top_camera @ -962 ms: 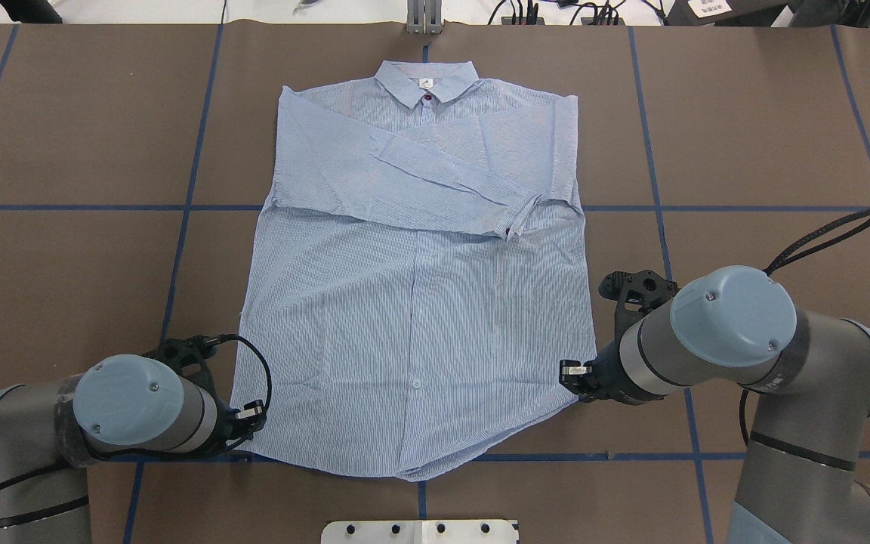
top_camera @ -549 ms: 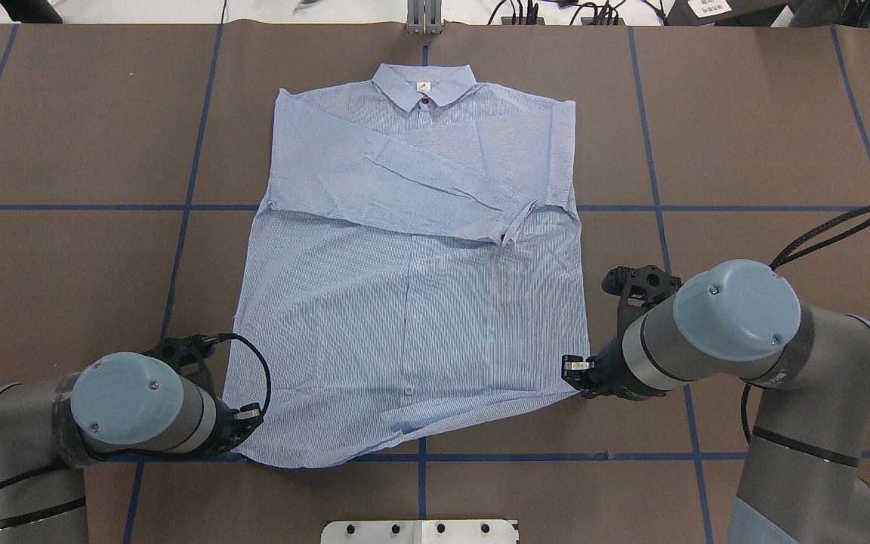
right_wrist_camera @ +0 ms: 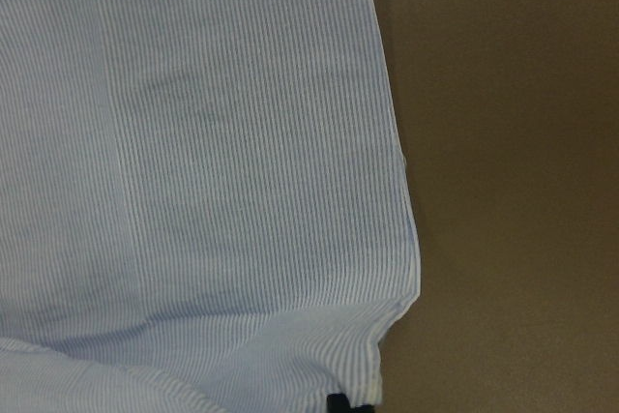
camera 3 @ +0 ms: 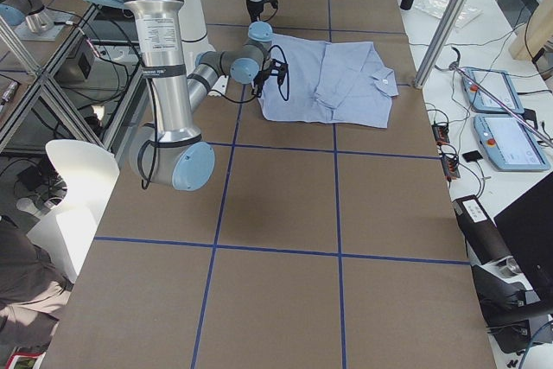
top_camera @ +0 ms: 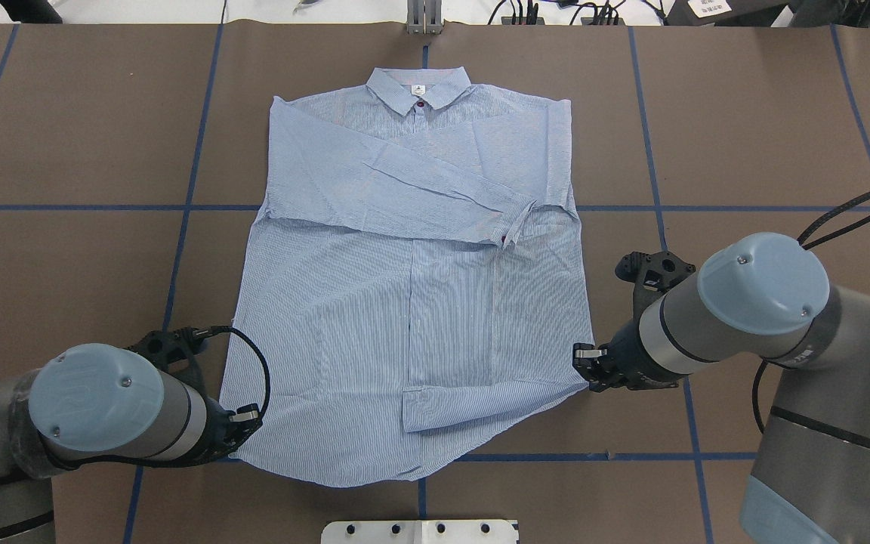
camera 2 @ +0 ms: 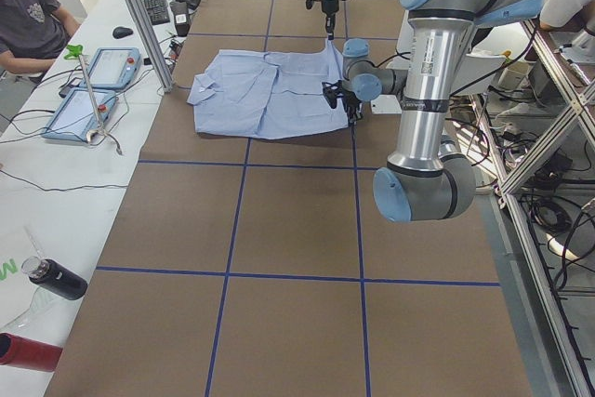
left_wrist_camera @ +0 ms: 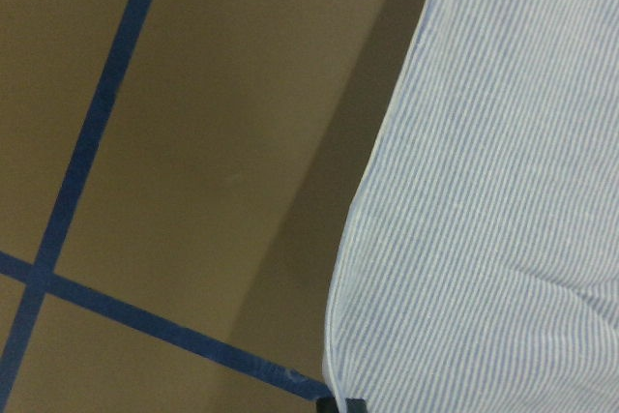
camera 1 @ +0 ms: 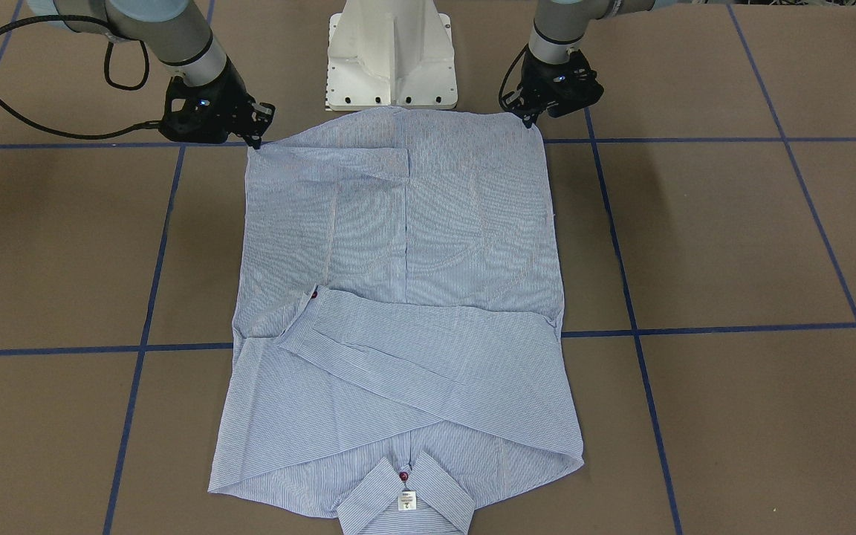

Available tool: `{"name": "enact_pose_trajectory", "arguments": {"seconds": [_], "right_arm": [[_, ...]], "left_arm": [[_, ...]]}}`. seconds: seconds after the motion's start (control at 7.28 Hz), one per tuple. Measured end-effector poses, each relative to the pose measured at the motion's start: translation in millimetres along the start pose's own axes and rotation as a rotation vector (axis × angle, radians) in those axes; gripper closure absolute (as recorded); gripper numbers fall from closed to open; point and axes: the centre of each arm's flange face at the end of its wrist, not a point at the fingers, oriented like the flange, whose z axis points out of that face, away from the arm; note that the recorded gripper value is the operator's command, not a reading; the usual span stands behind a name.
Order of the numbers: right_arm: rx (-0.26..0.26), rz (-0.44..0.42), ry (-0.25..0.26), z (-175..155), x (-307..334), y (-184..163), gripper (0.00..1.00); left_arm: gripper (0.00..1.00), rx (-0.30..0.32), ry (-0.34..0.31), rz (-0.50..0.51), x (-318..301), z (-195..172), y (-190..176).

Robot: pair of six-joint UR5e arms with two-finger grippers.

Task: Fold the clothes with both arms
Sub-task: 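Lift the hem with both grippers and fold it up toward the collar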

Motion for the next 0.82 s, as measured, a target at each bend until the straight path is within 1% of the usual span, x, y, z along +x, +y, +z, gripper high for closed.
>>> {"name": "enact_pose_trajectory", "arguments": {"seconds": [0.27,0.41,0.69,0.82], "right_arm": [[-0.039,-0.005,-0.032,-23,7,10,1.00],[-0.051,-0.011,-0.038,-30,13,18,1.00],[-0.072,-0.020,-0.032,-40,30,34,1.00],[-0.096,-0.031,-0.027,-43,38,48,1.00]], "left_arm": [[1.00,-0.035,0.006,0.004,13,-29,14],[1.00,-0.054,-0.010,0.003,17,-40,21],[1.00,-0.077,-0.031,0.012,19,-47,32],[1.00,-0.093,-0.038,0.028,18,-46,43]]}}
